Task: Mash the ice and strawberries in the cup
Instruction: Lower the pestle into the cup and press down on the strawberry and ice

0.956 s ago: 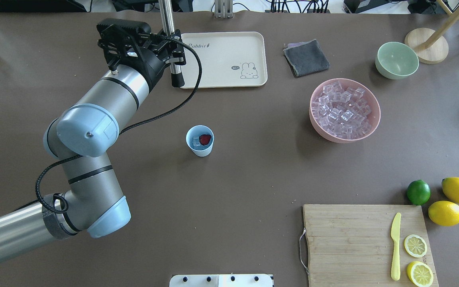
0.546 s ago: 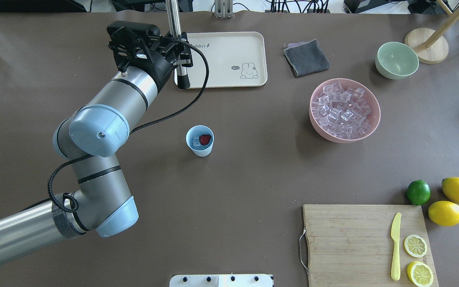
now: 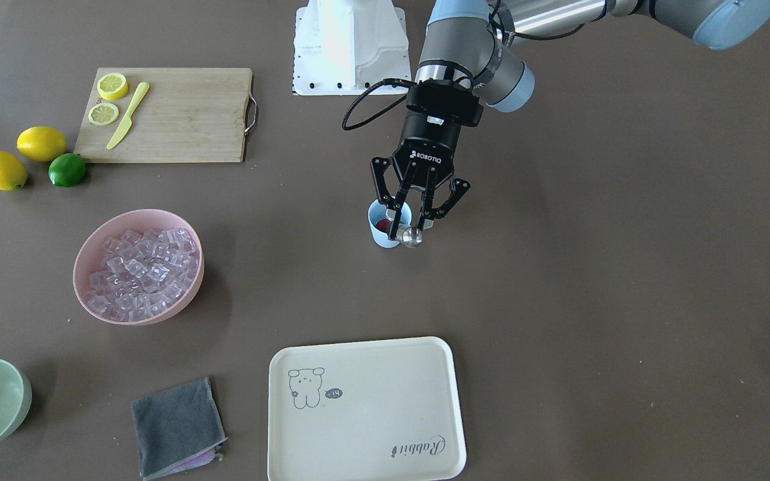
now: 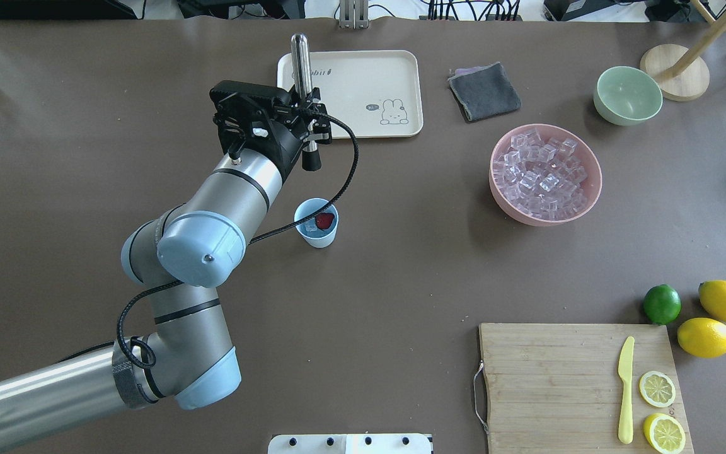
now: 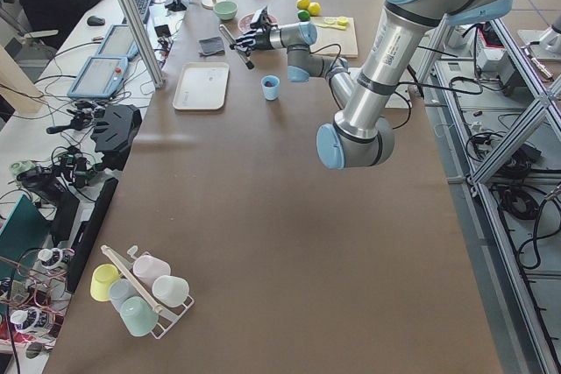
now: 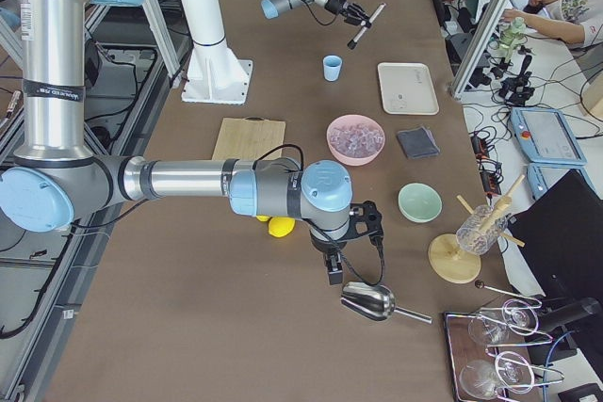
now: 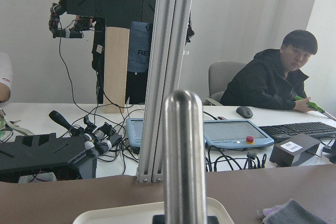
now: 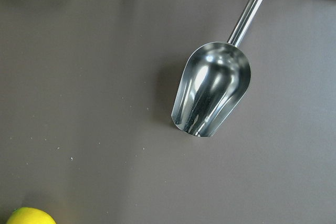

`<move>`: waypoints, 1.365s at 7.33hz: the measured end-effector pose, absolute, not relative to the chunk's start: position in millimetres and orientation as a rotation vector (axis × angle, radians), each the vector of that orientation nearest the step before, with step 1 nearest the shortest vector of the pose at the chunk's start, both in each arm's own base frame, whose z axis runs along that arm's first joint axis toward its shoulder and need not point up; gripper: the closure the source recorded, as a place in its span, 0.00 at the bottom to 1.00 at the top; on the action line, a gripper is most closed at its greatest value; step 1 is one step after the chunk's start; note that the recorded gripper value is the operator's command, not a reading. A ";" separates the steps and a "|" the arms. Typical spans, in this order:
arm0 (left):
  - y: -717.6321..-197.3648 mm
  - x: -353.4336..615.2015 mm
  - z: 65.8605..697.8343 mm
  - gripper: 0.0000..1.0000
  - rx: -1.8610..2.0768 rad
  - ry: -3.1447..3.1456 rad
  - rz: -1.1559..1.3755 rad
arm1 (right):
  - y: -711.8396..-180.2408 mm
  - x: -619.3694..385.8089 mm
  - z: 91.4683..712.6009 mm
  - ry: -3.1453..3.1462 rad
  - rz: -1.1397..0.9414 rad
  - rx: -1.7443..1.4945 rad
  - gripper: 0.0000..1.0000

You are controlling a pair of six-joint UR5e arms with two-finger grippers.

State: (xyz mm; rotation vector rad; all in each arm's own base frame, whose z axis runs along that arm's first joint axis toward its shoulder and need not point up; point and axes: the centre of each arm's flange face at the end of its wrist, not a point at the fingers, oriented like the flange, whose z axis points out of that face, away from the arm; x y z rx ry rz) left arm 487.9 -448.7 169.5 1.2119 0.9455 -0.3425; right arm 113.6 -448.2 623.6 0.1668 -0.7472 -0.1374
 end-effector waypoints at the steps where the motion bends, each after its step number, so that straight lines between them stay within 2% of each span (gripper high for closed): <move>1: -442.3 493.6 173.3 1.00 1.209 0.944 -0.337 | -448.5 113.6 622.2 -0.746 -0.138 0.169 0.01; 5: -418.0 515.3 189.0 1.00 1.194 0.928 -0.313 | -451.8 114.3 620.5 -0.742 -0.140 0.175 0.01; 10: -416.8 534.8 206.0 1.00 1.172 0.901 -0.307 | -453.1 114.4 618.8 -0.742 -0.135 0.177 0.01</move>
